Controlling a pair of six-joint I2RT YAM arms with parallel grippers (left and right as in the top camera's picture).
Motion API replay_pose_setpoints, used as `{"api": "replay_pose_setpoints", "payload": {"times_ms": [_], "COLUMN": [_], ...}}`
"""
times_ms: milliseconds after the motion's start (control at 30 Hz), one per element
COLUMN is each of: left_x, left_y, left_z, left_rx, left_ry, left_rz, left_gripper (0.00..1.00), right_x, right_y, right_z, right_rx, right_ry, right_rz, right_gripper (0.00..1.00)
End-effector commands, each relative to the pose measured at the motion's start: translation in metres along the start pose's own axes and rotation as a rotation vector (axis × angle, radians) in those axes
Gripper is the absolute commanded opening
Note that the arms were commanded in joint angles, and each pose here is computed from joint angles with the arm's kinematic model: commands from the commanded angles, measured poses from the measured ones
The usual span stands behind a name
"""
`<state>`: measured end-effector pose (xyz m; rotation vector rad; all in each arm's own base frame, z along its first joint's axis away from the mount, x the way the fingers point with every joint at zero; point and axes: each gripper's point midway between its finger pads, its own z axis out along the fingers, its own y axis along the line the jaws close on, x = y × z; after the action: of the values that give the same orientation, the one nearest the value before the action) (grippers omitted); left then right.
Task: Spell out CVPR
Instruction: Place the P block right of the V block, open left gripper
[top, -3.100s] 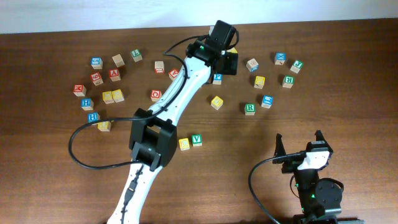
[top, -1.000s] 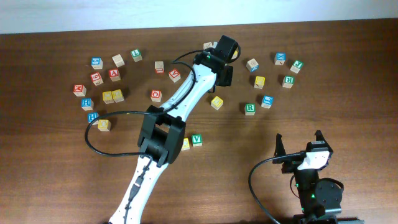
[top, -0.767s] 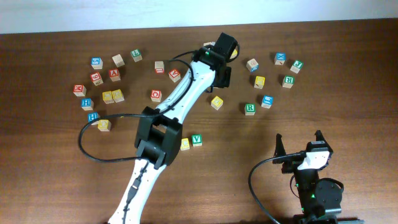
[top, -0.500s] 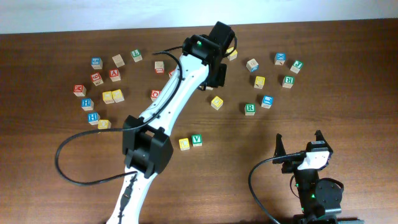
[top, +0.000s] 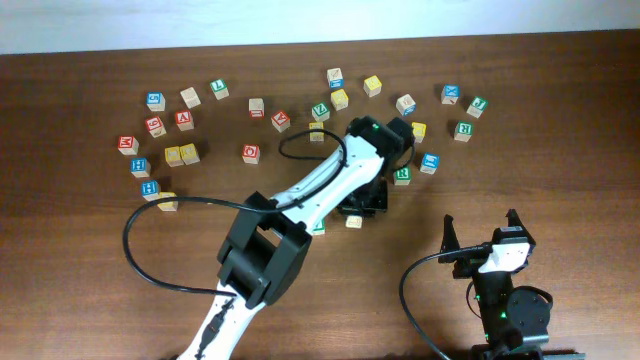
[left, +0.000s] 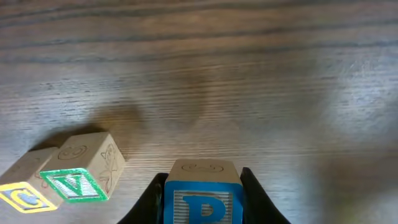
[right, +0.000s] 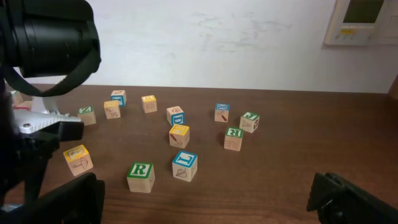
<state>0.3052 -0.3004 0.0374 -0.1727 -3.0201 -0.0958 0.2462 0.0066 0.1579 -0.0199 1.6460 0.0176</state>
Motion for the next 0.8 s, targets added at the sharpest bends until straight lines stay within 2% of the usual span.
{"api": "replay_pose_setpoints", "payload": {"times_ms": [0,333,600,767], "left_x": [0.000,-0.004,-0.017,-0.010], "left_y": [0.003,0.030,0.033,0.037], "left_z": [-0.005,0.019,0.019,0.023], "left_rx": [-0.001,-0.040,-0.013,-0.033], "left_ry": [-0.010,0.023,-0.005,0.021], "left_rz": [-0.071,-0.172,-0.196,-0.194], "left_gripper": [0.21,0.25,0.27,0.28], "right_x": [0.003,0.003,0.003,0.003], "right_y": [0.001,0.001,0.001,0.001], "right_z": [0.000,0.000,0.000,0.000], "right_rx": [-0.002,-0.003,-0.002,-0.002], "right_ry": [0.006,0.006,0.006,0.006], "right_rz": [0.003,0.003,0.003,0.003], "right_gripper": [0.98,0.98,0.98,0.98]}}
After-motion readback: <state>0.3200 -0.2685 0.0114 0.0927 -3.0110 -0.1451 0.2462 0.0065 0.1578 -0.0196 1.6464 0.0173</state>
